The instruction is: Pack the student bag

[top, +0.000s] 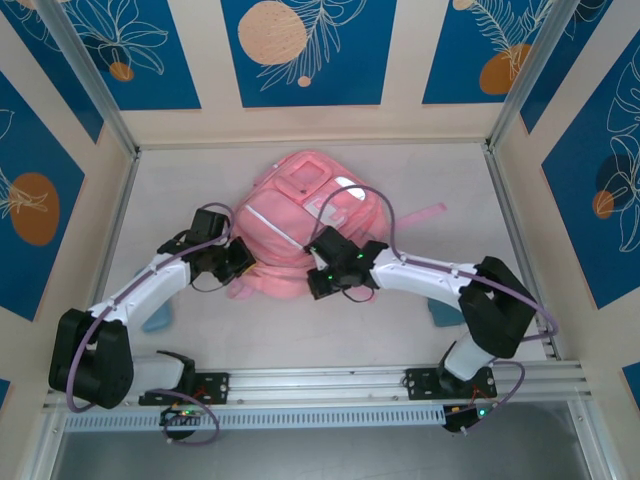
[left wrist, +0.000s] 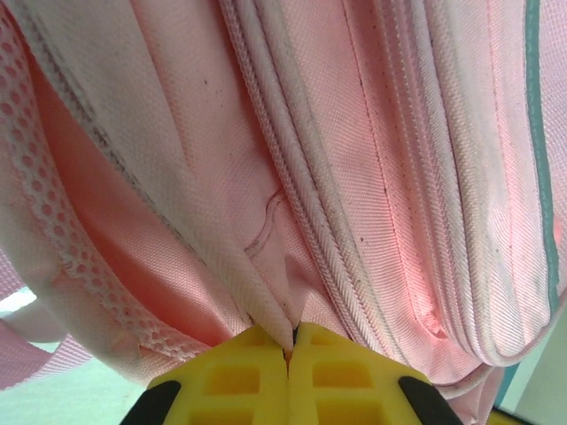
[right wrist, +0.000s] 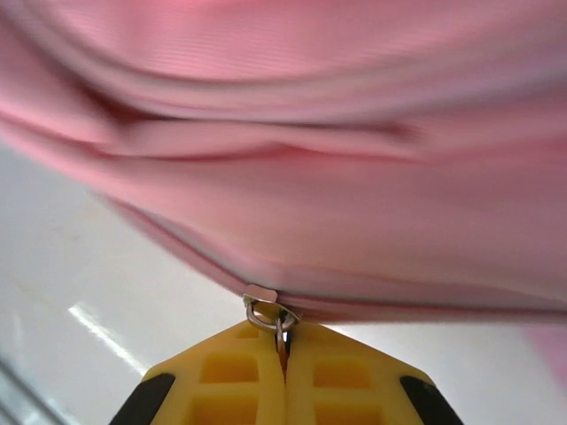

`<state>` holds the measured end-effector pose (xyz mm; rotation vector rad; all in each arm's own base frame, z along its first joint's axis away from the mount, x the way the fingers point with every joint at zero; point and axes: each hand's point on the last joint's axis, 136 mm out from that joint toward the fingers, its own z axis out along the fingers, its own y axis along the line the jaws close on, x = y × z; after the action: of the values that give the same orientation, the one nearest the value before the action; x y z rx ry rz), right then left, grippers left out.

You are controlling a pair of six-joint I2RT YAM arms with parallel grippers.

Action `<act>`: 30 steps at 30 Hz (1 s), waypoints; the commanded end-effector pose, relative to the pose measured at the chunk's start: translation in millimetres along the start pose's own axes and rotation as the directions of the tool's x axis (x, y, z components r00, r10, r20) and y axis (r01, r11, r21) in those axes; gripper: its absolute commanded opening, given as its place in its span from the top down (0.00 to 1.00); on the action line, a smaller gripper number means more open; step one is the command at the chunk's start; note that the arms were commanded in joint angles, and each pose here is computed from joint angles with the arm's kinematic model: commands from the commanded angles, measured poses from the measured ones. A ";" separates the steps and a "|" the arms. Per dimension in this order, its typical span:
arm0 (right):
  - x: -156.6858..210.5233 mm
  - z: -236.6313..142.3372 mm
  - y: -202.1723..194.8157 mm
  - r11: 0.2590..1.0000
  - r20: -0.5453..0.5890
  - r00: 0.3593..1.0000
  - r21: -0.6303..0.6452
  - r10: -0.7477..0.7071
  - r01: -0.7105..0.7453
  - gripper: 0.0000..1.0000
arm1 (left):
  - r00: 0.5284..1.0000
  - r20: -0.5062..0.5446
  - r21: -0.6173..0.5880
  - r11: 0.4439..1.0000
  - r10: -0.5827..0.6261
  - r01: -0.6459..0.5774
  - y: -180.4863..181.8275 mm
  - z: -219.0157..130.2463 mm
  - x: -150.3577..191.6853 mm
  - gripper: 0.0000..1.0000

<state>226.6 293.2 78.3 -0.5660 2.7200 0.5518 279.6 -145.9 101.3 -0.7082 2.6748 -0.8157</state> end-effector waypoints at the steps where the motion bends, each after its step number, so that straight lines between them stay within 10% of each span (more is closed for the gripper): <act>1: 12.8 -13.4 -56.0 0.988 -0.004 0.997 0.136 0.079 -0.078 1.00 | 0.999 0.048 -0.081 0.997 0.022 -0.018 17.8 -5.9 -6.0 0.98; 14: -7.0 -33.5 -155.1 0.871 0.096 0.920 0.298 0.381 -0.392 1.00 | 0.995 0.015 0.078 0.992 0.103 -0.104 -11.6 -30.5 15.6 0.97; 18: -17.5 -38.2 -162.5 0.876 0.102 0.918 0.274 0.383 -0.396 1.00 | 0.984 -0.037 0.094 0.980 0.177 -0.173 -15.3 -38.4 32.8 0.79; 25: -37.4 -62.1 -147.3 0.927 0.132 0.934 0.138 0.331 -0.348 0.57 | 0.922 -0.014 -0.017 0.922 0.387 -0.387 -29.4 -65.5 18.4 0.48; 30: -40.4 -86.2 -138.6 0.918 0.199 0.910 0.090 0.363 -0.386 0.30 | 0.774 -0.045 -0.081 0.770 0.631 -0.633 -67.5 -61.7 17.6 0.40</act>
<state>306.8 147.1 101.6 0.0380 2.7231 0.4081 269.3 -170.5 189.2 -0.0457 2.6657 -0.6754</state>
